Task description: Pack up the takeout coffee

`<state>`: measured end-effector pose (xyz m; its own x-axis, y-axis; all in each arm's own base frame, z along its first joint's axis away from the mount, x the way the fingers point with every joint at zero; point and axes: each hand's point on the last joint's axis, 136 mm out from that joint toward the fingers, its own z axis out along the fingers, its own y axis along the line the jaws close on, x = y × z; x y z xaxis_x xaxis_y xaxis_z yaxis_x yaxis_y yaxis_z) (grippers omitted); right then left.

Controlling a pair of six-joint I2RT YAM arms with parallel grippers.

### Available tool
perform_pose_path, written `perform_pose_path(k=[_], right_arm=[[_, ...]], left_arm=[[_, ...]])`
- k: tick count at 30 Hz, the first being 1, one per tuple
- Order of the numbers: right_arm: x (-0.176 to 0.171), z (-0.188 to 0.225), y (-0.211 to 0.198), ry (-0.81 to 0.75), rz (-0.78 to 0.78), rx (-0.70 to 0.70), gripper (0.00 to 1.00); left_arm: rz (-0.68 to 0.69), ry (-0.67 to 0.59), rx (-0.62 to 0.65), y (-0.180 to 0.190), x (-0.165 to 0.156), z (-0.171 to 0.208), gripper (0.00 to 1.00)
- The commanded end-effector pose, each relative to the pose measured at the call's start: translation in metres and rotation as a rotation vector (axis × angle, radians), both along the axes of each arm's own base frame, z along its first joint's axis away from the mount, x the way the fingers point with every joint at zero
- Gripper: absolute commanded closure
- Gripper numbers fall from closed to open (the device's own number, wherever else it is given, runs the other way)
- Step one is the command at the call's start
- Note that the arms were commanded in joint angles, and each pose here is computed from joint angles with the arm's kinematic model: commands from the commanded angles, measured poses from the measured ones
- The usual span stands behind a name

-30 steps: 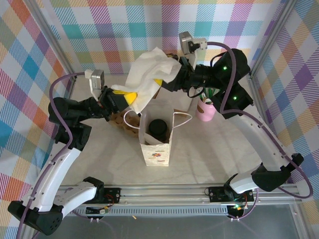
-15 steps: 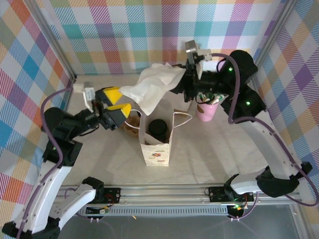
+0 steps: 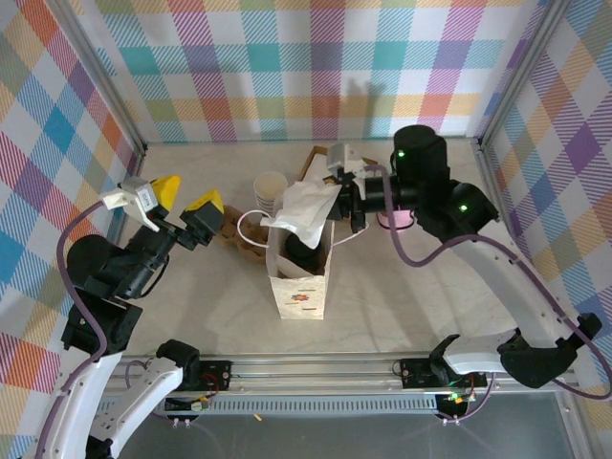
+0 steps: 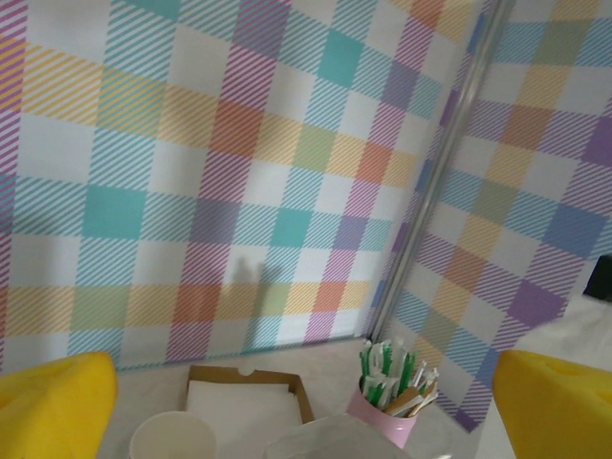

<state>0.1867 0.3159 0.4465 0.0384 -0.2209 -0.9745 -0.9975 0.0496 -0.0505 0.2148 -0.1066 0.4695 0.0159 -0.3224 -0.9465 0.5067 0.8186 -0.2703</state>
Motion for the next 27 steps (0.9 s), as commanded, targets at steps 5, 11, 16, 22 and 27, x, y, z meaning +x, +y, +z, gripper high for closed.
perform_pose_path(k=[5, 11, 16, 22, 27], right_arm=[[-0.005, -0.038, 0.006, 0.03, 0.086, -0.075, 1.0], [-0.007, -0.059, 0.009, 0.093, 0.117, -0.116, 1.0], [-0.01, -0.073, 0.014, 0.134, 0.147, -0.14, 0.99], [-0.014, -0.095, 0.02, 0.19, 0.188, -0.204, 0.96], [-0.018, -0.113, 0.022, 0.231, 0.209, -0.254, 0.96]], left_arm=[[0.03, -0.005, 0.016, 0.004, 0.005, 0.001, 0.0], [0.022, -0.002, 0.01, 0.002, 0.005, 0.0, 0.0], [0.015, 0.0, 0.011, 0.001, 0.006, 0.0, 0.0], [0.007, 0.001, 0.016, -0.001, 0.006, -0.001, 0.0], [0.009, 0.002, 0.018, -0.001, 0.006, -0.002, 0.0]])
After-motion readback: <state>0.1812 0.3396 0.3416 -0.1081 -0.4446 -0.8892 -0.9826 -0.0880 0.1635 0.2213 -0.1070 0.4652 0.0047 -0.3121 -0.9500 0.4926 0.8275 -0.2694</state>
